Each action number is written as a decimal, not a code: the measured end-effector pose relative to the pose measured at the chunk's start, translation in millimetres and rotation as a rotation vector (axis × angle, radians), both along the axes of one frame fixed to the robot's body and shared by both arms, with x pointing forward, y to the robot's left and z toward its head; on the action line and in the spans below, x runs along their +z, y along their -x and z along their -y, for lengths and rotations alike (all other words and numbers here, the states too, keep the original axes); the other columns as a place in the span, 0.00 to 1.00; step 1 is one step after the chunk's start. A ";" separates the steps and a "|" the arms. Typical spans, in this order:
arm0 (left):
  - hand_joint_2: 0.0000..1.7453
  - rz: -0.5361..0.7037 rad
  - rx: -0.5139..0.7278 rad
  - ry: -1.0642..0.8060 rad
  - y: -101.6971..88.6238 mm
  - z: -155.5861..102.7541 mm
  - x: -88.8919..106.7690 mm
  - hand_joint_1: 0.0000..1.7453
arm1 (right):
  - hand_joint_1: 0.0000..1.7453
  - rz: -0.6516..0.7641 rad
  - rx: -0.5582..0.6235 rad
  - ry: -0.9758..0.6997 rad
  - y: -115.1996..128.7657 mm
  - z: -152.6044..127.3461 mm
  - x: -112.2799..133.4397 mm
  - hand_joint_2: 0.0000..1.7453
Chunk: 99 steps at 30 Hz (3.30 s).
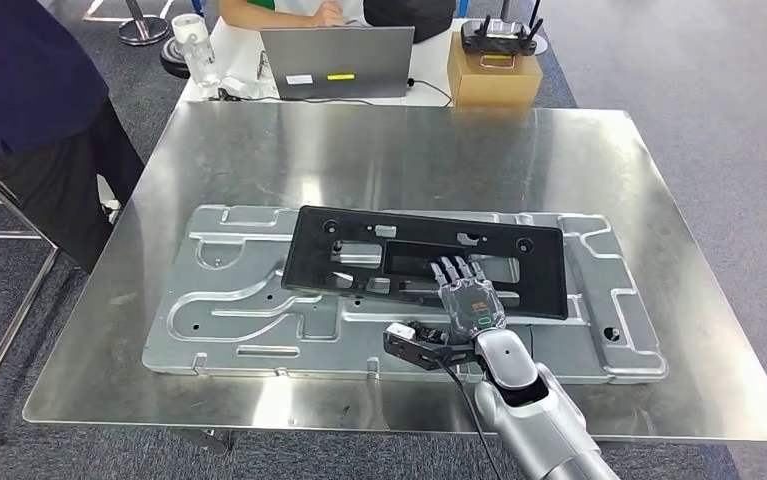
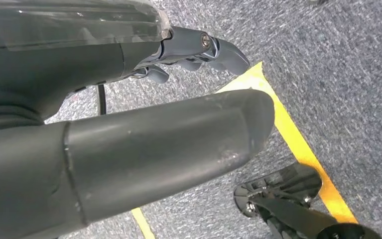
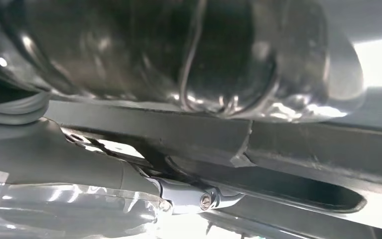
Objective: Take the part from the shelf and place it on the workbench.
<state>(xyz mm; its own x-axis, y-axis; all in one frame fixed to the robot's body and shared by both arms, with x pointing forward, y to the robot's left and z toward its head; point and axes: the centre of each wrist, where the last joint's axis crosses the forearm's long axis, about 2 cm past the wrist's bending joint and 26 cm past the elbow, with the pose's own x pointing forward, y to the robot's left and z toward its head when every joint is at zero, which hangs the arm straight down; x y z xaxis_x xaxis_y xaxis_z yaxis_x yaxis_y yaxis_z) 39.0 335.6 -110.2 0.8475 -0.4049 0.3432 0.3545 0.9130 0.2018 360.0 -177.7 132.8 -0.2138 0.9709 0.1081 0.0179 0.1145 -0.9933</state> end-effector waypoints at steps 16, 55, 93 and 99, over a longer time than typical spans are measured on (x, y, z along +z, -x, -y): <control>0.00 0.015 0.015 0.062 -8.8 6.5 0.4 0.00 | 0.00 0.333 0.096 0.097 -19.2 -17.6 104.5 0.00; 0.00 0.034 0.146 0.074 6.0 18.7 -1.8 0.00 | 0.00 0.358 -0.009 -0.341 118.4 14.3 5.9 0.00; 0.00 0.064 0.295 0.001 21.4 22.9 -2.9 0.00 | 0.00 -1.024 -1.205 -0.932 352.8 81.3 -242.0 0.00; 0.00 0.049 0.305 -0.007 22.1 22.3 -3.0 0.00 | 0.00 -1.104 -1.257 -0.987 360.4 72.9 -243.6 0.00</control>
